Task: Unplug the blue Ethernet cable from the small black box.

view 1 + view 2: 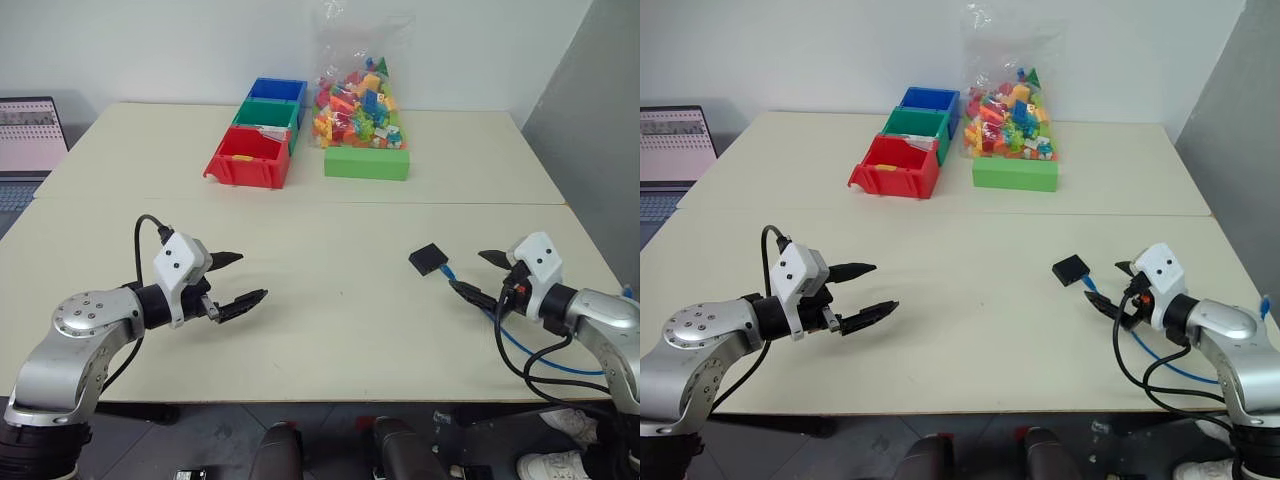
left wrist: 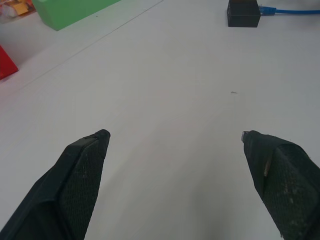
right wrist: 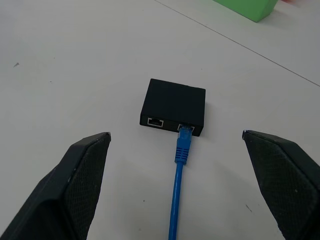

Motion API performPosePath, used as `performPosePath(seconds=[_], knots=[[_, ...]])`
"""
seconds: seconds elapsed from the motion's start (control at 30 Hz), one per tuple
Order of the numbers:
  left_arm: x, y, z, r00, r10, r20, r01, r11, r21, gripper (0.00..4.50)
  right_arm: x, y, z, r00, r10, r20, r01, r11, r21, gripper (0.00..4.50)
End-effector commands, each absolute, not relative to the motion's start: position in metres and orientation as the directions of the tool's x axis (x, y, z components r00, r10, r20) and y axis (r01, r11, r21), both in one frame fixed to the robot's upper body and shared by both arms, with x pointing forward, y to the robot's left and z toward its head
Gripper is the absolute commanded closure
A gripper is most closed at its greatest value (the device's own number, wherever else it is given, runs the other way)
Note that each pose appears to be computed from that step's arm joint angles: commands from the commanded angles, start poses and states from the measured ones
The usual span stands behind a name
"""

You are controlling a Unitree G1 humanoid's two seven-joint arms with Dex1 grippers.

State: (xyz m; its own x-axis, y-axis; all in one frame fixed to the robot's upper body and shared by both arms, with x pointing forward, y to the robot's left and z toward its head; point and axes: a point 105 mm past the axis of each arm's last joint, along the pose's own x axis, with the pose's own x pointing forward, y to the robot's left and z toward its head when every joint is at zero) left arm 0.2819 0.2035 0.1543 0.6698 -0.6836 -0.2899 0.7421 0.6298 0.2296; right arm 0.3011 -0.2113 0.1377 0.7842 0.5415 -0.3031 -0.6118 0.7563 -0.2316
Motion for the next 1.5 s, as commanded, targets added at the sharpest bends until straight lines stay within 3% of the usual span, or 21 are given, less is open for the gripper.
performPosePath(seconds=[0.03, 0.53, 0.8, 0.93, 1.1, 1.2, 1.3, 1.5], knots=[[0.277, 0.199, 0.169, 0.655, -0.714, -0.248, 0.755, 0.601, 0.263, 0.00, 0.301, -0.217, 0.151, 0.801, 0.539, -0.261, -0.596, 0.757, -0.266, 0.02], [0.277, 0.193, 0.166, 0.633, -0.726, -0.269, 0.774, 0.578, 0.258, 0.00, 0.304, -0.218, 0.144, 0.815, 0.508, -0.279, -0.575, 0.769, -0.279, 0.02], [0.263, 0.157, 0.177, 0.499, -0.844, -0.197, 0.860, 0.454, 0.235, 0.00, 0.311, -0.212, 0.112, 0.843, 0.441, -0.308, -0.516, 0.826, -0.228, 0.02], [0.256, 0.144, 0.179, 0.413, -0.885, -0.215, 0.902, 0.365, 0.230, 0.00, 0.322, -0.214, 0.092, 0.871, 0.366, -0.327, -0.449, 0.864, -0.230, 0.02], [0.254, 0.136, 0.175, 0.367, -0.900, -0.235, 0.921, 0.315, 0.229, 0.00, 0.333, -0.207, 0.082, 0.879, 0.354, -0.320, -0.428, 0.882, -0.199, 0.02], [0.254, 0.135, 0.172, 0.356, -0.903, -0.239, 0.925, 0.305, 0.227, 0.00, 0.336, -0.200, 0.081, 0.872, 0.371, -0.321, -0.442, 0.877, -0.187, 0.46], [0.254, 0.135, 0.169, 0.354, -0.904, -0.238, 0.926, 0.304, 0.224, 0.00, 0.338, -0.194, 0.081, 0.866, 0.386, -0.318, -0.454, 0.873, -0.176, 1.34], [0.254, 0.135, 0.163, 0.354, -0.905, -0.236, 0.927, 0.305, 0.219, 0.00, 0.345, -0.191, 0.082, 0.869, 0.377, -0.321, -0.444, 0.880, -0.168, 2.67]])
